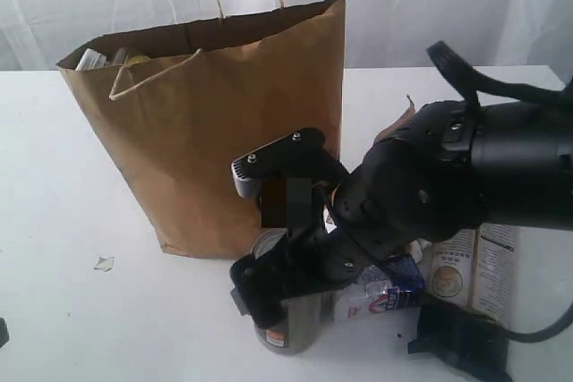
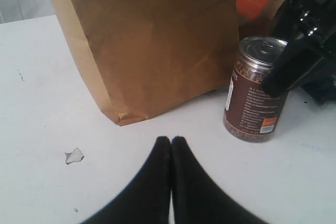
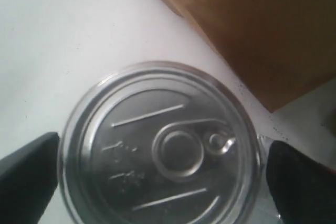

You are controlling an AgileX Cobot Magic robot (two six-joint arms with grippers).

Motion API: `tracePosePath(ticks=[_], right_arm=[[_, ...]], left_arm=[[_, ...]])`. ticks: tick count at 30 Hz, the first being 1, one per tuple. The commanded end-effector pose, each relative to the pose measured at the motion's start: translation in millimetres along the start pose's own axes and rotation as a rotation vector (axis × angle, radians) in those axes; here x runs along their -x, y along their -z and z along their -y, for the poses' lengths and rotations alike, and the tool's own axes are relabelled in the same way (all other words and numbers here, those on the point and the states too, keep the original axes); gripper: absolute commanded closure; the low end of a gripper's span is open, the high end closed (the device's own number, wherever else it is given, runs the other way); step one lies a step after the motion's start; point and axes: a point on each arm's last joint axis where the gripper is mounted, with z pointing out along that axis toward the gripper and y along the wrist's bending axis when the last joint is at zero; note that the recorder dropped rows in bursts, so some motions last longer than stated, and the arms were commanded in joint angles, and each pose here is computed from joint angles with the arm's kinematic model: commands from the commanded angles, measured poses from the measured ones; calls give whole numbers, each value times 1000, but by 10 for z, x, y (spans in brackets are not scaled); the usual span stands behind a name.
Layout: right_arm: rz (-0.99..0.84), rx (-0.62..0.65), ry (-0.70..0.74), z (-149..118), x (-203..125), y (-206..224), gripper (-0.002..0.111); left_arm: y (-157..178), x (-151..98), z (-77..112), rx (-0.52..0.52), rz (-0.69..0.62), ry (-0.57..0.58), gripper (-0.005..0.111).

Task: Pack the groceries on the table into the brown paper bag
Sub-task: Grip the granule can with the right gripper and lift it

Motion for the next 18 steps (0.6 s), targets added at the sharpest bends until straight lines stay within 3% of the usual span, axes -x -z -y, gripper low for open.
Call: tracePosePath(ticks=[1, 5, 9, 11, 18], right_arm=[[22, 3, 15, -10, 34, -45, 10], [57, 8, 14, -15, 67, -63, 14], [51, 8, 12, -14, 63, -95, 27], [44, 7, 12, -13, 57, -102, 37], [33, 11, -6, -17, 47, -85, 89]], left_arm=[[1, -12, 2, -3, -1, 8, 107], [1, -12, 2, -3, -1, 8, 107], [1, -12, 2, -3, -1, 8, 107], [1, -12, 2, -3, -1, 8, 107], [1, -12, 2, -3, -1, 8, 107]])
